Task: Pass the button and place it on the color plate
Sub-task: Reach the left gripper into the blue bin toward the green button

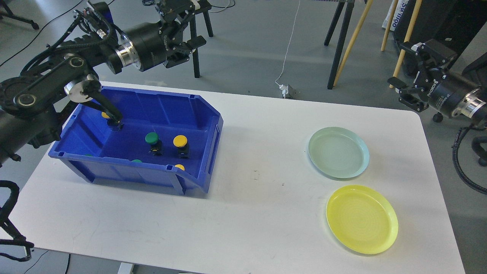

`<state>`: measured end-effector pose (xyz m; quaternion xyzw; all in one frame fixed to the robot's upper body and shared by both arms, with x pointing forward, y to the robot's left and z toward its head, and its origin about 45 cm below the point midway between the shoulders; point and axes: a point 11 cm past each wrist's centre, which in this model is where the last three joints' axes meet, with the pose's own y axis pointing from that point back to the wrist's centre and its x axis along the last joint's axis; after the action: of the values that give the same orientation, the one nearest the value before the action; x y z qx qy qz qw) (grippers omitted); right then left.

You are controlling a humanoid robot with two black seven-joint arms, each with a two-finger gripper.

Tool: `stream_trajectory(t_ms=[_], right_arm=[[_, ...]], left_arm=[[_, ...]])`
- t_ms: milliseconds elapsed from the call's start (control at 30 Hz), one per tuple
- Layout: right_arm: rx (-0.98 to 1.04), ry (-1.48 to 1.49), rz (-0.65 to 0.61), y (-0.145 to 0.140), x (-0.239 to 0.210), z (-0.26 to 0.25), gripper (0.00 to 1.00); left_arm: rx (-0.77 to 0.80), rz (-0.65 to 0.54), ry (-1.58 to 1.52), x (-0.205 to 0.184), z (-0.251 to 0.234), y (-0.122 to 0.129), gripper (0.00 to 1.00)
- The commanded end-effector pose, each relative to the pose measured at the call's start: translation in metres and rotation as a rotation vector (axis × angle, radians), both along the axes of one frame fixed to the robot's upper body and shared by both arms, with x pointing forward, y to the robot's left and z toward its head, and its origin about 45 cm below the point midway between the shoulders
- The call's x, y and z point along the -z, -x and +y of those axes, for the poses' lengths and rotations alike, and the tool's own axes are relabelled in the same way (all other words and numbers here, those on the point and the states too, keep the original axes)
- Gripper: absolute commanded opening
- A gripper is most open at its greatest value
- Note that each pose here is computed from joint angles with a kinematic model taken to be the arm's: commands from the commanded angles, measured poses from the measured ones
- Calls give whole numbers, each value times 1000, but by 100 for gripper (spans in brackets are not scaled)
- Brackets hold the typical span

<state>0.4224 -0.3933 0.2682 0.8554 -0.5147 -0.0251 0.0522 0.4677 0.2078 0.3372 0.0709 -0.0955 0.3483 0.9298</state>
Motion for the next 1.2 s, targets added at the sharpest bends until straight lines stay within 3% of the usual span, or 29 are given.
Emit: stream_trajectory(t_ms=[0,234,467,601,668,734,868,1168], right_arm=[[7,-27,-6,-1,-1,1,99],[29,-41,-37,-3,-7,-5,98],[40,-17,-31,-5,-8,-11,98],[44,-11,-14,-1,-4,-14,99],[44,-2,-4,0,-1,-15,99],[43,7,10,1,2,-15,99],[38,22,17,1,3,-16,99],[42,43,-21,-4,-17,-21,99]], left_arm=[[11,-36,39,-4,-5,1,100],[30,-138,255,-33,1,1,100],[-121,-152,251,-32,38,-27,100],[-30,-202,325,-51,11,-18,100],[-22,-222,296,-60,21,-12,98],[-35,-218,246,-61,33,-10,93],[-38,-150,2,-36,36,-10,92],[131,-404,-769,-16,45,8,92]])
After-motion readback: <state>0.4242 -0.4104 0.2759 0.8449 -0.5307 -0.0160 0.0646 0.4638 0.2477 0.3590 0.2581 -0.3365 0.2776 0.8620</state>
